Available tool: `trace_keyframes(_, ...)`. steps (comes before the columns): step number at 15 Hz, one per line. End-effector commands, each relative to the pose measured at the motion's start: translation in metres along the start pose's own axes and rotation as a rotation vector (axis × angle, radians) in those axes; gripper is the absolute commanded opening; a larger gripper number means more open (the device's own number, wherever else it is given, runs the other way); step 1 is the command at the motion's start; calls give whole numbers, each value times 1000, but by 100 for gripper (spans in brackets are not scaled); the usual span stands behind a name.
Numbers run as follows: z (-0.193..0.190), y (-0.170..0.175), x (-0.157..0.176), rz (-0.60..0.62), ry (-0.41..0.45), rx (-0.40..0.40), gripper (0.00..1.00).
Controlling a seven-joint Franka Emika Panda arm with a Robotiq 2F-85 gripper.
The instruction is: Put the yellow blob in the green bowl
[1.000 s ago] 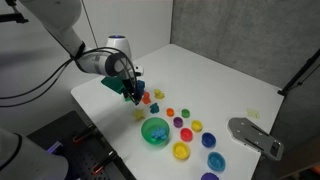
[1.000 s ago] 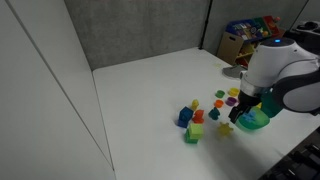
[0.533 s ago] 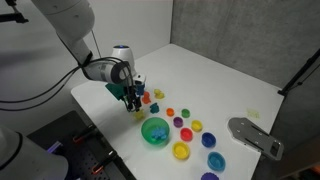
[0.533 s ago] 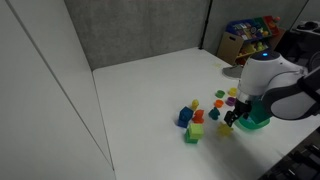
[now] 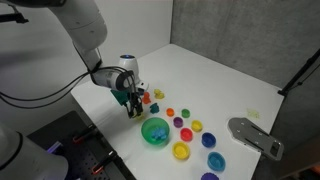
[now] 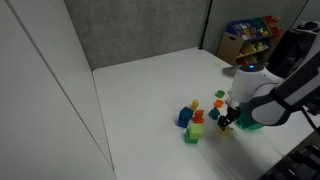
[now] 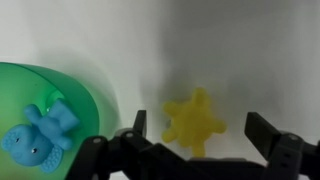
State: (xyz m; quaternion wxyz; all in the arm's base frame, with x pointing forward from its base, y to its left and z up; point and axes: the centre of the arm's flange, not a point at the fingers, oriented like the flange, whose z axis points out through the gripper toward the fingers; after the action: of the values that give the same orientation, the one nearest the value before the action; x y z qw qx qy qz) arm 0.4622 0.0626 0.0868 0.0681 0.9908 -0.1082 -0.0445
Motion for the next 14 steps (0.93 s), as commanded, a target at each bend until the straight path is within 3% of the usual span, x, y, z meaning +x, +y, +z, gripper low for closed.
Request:
trace_keyframes(1,16,-8,13,-9,33,-4,100)
trace_keyframes(5,29,-9,17,-27,65,-29,100)
trace_keyframes(6,32,-9,17,-31,67,-33,75)
trace_keyframes(7,34,-9,16,-34,72,-40,75)
trace_keyframes(11,29,-9,21,-37,91,-53,40)
trace_keyframes(14,6,-5,27,-37,109,-46,28)
